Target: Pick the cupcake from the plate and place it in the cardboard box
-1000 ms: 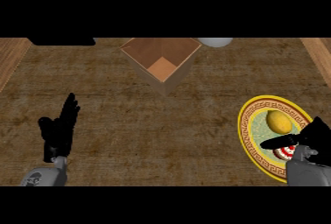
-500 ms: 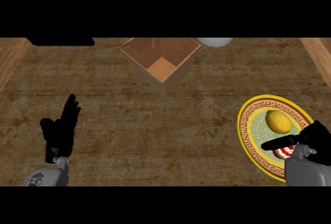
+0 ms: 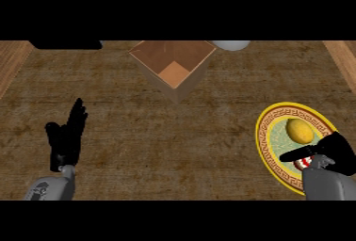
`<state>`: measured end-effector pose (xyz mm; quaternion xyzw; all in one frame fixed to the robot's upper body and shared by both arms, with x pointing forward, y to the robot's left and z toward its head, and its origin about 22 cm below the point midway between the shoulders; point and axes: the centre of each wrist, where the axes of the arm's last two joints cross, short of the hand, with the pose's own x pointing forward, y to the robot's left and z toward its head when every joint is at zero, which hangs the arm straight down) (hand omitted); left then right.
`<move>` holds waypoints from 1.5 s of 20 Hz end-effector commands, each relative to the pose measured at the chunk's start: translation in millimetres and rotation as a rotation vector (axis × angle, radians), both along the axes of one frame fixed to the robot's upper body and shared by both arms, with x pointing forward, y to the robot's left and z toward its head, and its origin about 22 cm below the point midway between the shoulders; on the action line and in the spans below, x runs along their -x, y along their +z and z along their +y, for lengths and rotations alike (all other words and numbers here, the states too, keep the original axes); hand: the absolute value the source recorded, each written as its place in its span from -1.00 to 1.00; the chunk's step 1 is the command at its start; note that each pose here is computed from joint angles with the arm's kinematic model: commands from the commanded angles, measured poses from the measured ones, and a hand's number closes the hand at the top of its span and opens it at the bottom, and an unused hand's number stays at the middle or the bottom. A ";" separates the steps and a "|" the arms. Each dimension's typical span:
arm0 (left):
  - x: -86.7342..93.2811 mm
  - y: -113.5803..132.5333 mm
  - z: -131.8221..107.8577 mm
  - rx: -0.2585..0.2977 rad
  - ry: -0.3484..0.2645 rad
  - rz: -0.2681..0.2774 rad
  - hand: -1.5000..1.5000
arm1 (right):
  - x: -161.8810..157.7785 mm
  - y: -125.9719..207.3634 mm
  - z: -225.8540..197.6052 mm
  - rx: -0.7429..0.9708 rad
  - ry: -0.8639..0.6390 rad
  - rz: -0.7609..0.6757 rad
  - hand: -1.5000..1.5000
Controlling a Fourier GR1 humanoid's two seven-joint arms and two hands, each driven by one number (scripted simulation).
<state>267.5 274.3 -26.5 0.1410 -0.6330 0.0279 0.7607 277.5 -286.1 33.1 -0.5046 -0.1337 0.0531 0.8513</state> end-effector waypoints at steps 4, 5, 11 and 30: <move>-0.4 10.1 4.8 -0.006 -0.008 -0.004 0.00 | -16.1 -1.2 -3.9 0.058 0.019 0.020 1.00; 5.0 -6.6 12.6 0.007 -0.008 -0.009 0.00 | -16.4 -7.6 -1.0 0.092 0.003 0.002 1.00; -1.7 1.1 -5.2 0.005 -0.032 0.003 0.00 | -21.3 7.8 100.2 0.134 0.329 -0.036 1.00; -30.9 15.2 -60.3 -0.006 -0.228 -0.038 0.00 | -33.8 105.3 296.7 0.325 0.973 -0.340 1.00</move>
